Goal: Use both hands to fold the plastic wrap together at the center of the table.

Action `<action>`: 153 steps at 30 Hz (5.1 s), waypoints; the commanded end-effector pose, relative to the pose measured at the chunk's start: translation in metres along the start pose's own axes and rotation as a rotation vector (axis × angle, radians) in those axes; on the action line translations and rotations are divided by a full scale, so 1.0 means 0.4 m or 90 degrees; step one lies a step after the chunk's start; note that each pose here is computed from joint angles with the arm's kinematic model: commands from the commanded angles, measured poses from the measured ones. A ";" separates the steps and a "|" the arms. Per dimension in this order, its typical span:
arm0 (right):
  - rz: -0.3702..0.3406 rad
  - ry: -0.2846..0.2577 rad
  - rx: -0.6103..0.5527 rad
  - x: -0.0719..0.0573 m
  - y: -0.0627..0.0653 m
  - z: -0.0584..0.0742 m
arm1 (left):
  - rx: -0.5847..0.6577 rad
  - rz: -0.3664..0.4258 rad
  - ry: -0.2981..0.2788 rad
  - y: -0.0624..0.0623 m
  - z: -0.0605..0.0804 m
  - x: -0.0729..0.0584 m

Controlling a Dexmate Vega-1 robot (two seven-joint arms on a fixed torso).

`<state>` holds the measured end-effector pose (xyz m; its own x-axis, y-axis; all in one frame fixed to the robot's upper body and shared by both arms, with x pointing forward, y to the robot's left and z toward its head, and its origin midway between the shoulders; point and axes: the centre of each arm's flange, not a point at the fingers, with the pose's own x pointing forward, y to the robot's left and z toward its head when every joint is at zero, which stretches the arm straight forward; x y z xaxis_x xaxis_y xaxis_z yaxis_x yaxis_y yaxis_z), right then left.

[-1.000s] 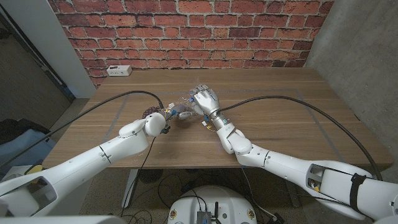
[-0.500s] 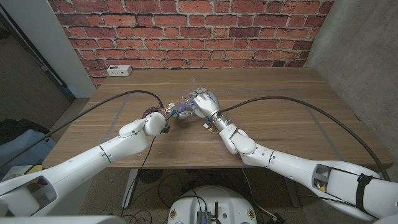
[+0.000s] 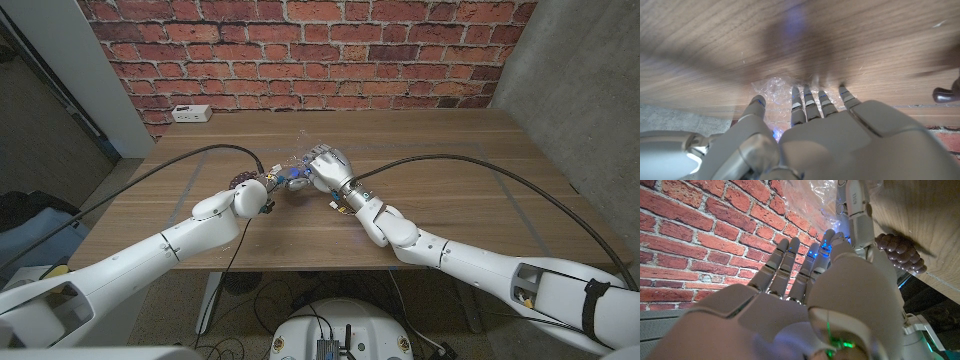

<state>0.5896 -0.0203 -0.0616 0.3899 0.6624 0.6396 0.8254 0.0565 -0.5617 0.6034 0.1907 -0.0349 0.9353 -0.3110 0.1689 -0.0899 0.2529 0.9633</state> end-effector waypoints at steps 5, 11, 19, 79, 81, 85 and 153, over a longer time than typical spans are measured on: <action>0.008 -0.010 0.006 0.002 -0.006 -0.001 | 0.012 0.110 0.016 0.009 0.004 -0.056; 0.008 -0.011 0.007 0.007 -0.009 0.002 | 0.036 0.197 0.047 0.004 0.006 -0.099; 0.011 -0.015 0.004 0.011 -0.008 0.012 | 0.070 0.247 0.096 -0.006 0.011 -0.137; 0.217 -0.002 0.243 0.071 0.035 -0.045 | 0.001 0.546 -0.008 -0.054 -0.017 -0.276; 0.242 0.012 0.320 0.077 0.043 -0.063 | -0.005 0.544 -0.007 -0.056 -0.019 -0.276; 0.263 0.051 0.442 0.085 0.058 -0.085 | -0.023 0.536 -0.011 -0.059 -0.025 -0.274; 0.320 0.108 0.248 0.235 0.150 -0.018 | -0.054 0.514 -0.047 -0.060 -0.040 -0.276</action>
<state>0.6727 0.0397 -0.0221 0.7457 0.5758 0.3352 0.3131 0.1413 -0.9392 0.5089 0.2342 -0.0805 0.5669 -0.0570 0.8218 -0.7014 0.4898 0.5178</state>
